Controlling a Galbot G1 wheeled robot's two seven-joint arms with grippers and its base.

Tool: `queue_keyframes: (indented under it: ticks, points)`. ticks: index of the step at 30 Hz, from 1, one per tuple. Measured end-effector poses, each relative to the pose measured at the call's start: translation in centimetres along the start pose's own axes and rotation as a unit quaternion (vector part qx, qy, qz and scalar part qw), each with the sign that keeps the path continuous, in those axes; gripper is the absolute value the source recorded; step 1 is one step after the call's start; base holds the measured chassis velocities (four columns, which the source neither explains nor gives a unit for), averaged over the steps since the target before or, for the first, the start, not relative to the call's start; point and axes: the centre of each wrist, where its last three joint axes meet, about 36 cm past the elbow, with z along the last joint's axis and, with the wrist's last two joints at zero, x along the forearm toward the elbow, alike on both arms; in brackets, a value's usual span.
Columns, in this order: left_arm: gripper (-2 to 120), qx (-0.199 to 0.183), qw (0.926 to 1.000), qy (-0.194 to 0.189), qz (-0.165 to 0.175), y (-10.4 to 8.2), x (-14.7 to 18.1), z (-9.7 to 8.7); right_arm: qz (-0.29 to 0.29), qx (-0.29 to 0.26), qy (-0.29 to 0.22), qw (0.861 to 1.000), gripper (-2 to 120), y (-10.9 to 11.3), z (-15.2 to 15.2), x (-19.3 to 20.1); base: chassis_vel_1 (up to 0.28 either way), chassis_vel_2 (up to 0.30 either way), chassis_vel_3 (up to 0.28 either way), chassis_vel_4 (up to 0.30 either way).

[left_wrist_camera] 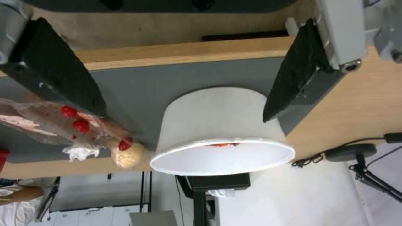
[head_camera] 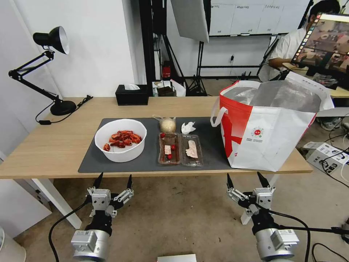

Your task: Pick up the trash from the table and place it into the takeout bag.

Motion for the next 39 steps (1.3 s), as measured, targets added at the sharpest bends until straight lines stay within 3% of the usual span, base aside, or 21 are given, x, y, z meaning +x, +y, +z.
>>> queue_keyframes:
  ticks: [23,29,32,39]
  points:
    - [100,0.002,1.0,0.001,-0.001,0.0,0.0,0.0,0.0,0.0,0.0,1.0,100,0.0,0.0,0.0,0.0,0.0,0.0,0.0]
    - [100,0.051,0.9978,0.017,-0.039,0.4,-1.5,-1.6,-0.02,-0.005,0.002,1.0,100,-0.5,-0.3,-1.9,0.0,0.0,0.0,0.0]
    - [100,0.111,0.9905,0.037,-0.072,0.8,-3.1,-3.7,-0.052,-0.006,0.014,0.999,100,-1.5,-1.1,-5.0,0.0,0.0,0.0,0.0]
    - [100,0.12,0.9872,0.06,-0.086,1.0,-2.7,-3.9,-0.094,0.012,0.043,0.995,100,-3.6,-3.4,-10.0,0.0,0.0,0.0,0.0]
